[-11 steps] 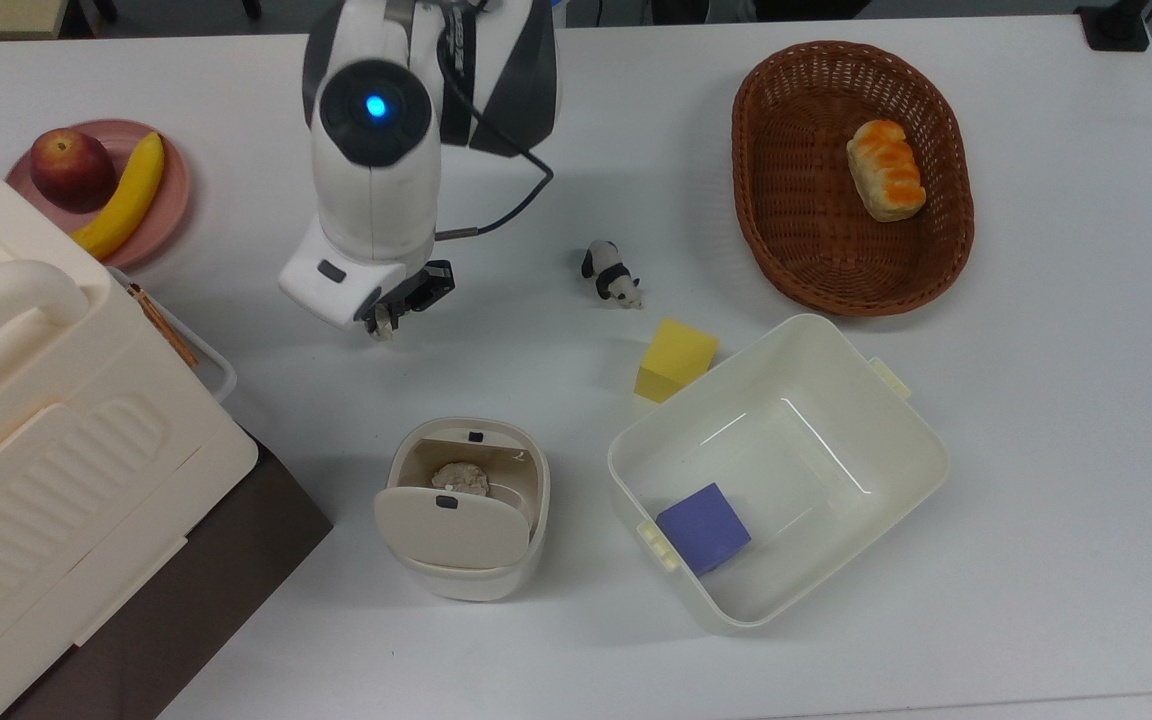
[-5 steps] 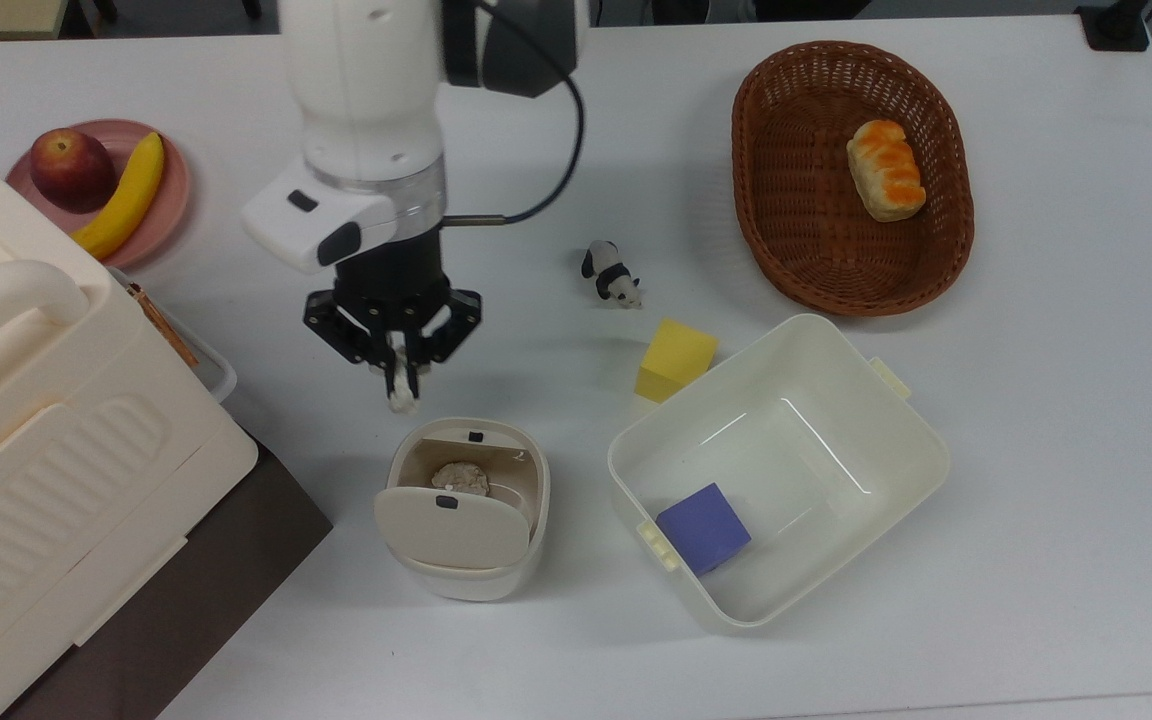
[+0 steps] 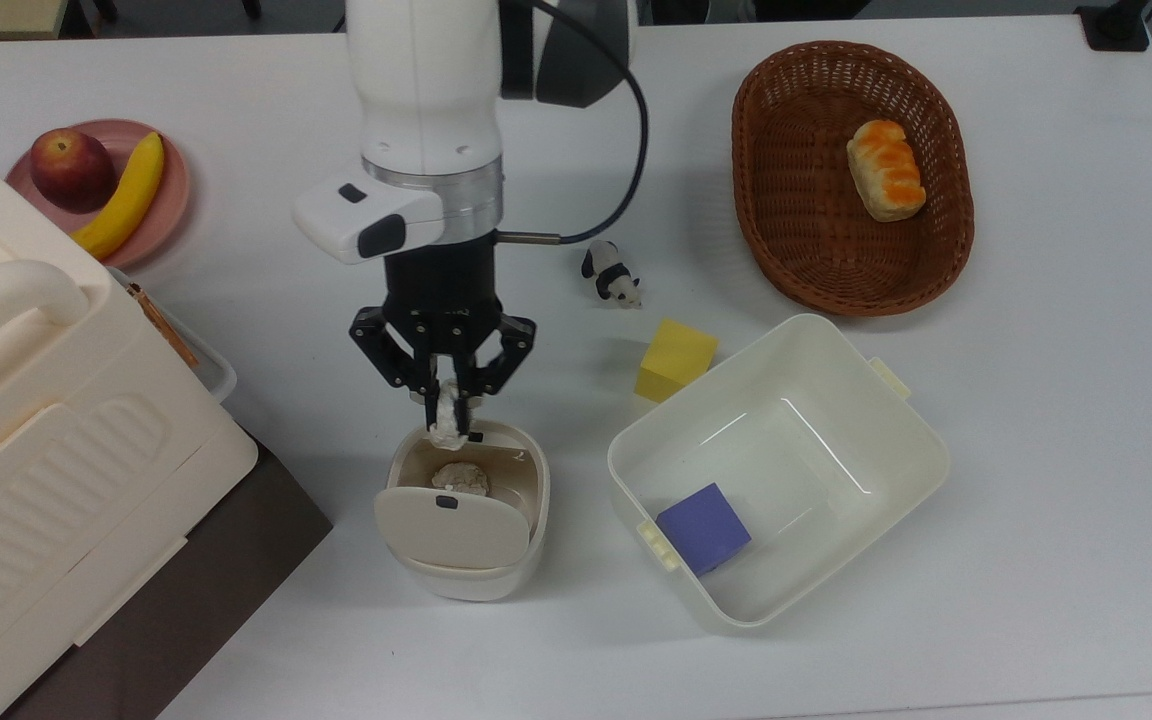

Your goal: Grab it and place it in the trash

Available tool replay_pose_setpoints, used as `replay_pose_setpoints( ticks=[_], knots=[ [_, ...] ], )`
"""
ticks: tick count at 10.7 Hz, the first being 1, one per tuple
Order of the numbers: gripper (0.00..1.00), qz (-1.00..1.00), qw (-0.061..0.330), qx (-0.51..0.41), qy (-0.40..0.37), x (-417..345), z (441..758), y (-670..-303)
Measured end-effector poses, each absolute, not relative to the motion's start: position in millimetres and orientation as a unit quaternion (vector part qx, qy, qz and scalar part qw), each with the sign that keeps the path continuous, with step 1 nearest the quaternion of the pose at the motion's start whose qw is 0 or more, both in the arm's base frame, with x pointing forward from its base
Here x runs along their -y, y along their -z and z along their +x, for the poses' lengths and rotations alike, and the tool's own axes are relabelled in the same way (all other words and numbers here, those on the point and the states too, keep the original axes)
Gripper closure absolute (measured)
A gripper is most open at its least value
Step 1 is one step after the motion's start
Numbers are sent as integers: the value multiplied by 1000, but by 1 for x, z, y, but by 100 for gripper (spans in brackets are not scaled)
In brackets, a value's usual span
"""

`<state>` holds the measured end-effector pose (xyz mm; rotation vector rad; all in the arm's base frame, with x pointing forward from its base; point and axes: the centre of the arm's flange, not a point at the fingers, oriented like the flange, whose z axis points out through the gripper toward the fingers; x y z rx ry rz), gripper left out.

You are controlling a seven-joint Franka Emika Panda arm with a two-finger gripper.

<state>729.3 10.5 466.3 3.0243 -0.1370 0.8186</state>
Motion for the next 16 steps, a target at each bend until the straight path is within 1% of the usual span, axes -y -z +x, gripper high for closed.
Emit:
replay_pose_setpoints(
  ticks=[1,2,3,5,7,9,11,13,14,16],
  knots=[
    [62,964,1,46,-263,-16,731,-465],
    [45,964,1,45,-262,-17,731,-463],
    [32,964,1,46,-262,-17,732,-461],
    [1,963,0,47,-267,-17,733,-467],
    [0,963,-1,48,-266,-16,730,-480],
    [0,979,2,53,-197,-11,714,-488],
    [0,992,4,56,-113,-8,687,-504],
    [0,999,5,39,-36,-6,658,-520],
    [0,999,5,35,-13,-5,647,-526],
    [0,1000,5,28,2,-1,637,-536]
  ],
)
